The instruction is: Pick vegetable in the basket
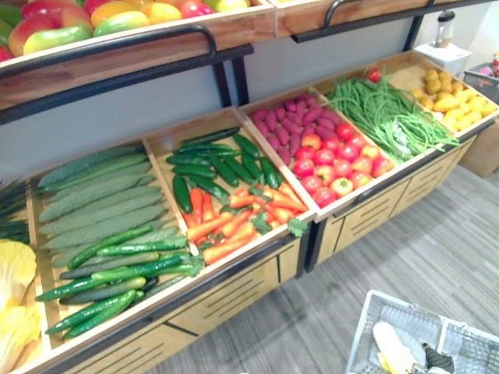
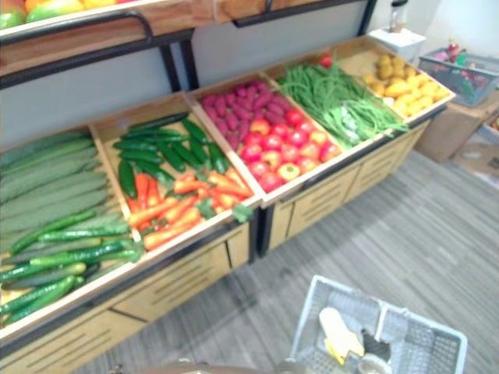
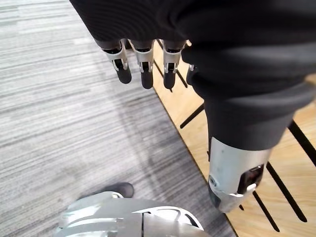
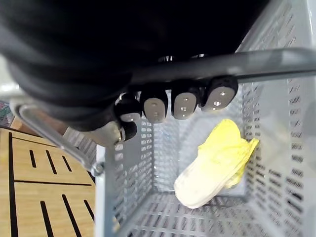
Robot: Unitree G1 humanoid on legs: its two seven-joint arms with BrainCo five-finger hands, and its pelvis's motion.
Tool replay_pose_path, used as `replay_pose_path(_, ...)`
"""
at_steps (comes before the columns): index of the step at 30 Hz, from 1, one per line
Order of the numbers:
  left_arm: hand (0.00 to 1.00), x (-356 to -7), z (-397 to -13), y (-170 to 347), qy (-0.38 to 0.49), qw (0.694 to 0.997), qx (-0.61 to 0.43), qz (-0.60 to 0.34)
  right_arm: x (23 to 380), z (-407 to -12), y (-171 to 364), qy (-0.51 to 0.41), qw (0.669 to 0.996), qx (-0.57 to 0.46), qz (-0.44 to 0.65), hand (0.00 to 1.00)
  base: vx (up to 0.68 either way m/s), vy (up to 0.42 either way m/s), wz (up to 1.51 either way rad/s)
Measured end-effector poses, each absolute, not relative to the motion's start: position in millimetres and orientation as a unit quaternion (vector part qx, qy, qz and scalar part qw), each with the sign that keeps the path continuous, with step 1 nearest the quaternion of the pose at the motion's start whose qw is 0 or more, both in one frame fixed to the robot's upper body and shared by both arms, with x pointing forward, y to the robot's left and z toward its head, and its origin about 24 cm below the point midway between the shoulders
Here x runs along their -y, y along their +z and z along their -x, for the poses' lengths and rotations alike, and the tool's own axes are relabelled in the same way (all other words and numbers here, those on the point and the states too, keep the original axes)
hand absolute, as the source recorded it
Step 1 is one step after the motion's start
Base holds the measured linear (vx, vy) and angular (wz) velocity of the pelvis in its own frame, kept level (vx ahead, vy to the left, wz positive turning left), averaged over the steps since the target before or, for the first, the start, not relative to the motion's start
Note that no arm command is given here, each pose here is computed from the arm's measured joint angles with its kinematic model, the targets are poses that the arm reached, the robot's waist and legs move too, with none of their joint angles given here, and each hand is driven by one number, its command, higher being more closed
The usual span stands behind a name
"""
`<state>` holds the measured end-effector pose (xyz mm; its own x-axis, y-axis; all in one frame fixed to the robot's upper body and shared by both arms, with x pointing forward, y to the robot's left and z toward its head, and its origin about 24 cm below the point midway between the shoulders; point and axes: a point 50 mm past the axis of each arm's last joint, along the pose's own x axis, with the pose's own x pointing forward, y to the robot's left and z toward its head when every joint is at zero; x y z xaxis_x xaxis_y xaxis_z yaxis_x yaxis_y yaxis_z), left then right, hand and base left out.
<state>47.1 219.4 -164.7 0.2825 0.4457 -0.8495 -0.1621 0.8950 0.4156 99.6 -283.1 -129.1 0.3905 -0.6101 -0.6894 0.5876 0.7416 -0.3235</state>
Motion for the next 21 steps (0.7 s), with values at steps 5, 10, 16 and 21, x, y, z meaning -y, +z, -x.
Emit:
replay_pose_path(5,0.00,-224.3,-66.9,-160.8,0.184,0.806,-0.545,-0.140,278.4,-104.5,-130.0,-0.343,0.841,-0.418,0.014,1.00,0.17,-0.006,0.26)
replay_pose_path(10,0.00,-236.3,-74.3,-156.8,0.203,0.810,-0.532,-0.141,273.2,-105.7,-134.0,-0.333,0.840,-0.428,0.006,1.00,0.22,-0.229,0.33)
replay_pose_path(16,0.00,-216.4,-83.4,-158.4,0.202,0.823,-0.519,-0.109,281.6,-101.0,-132.8,-0.352,0.833,-0.426,0.001,1.00,0.14,-0.179,0.10)
replay_pose_path(21,0.00,-218.0,-86.1,-156.4,0.208,0.826,-0.511,-0.115,283.8,-84.5,-138.0,-0.377,0.813,-0.443,-0.019,1.00,0.03,-0.010,0.29)
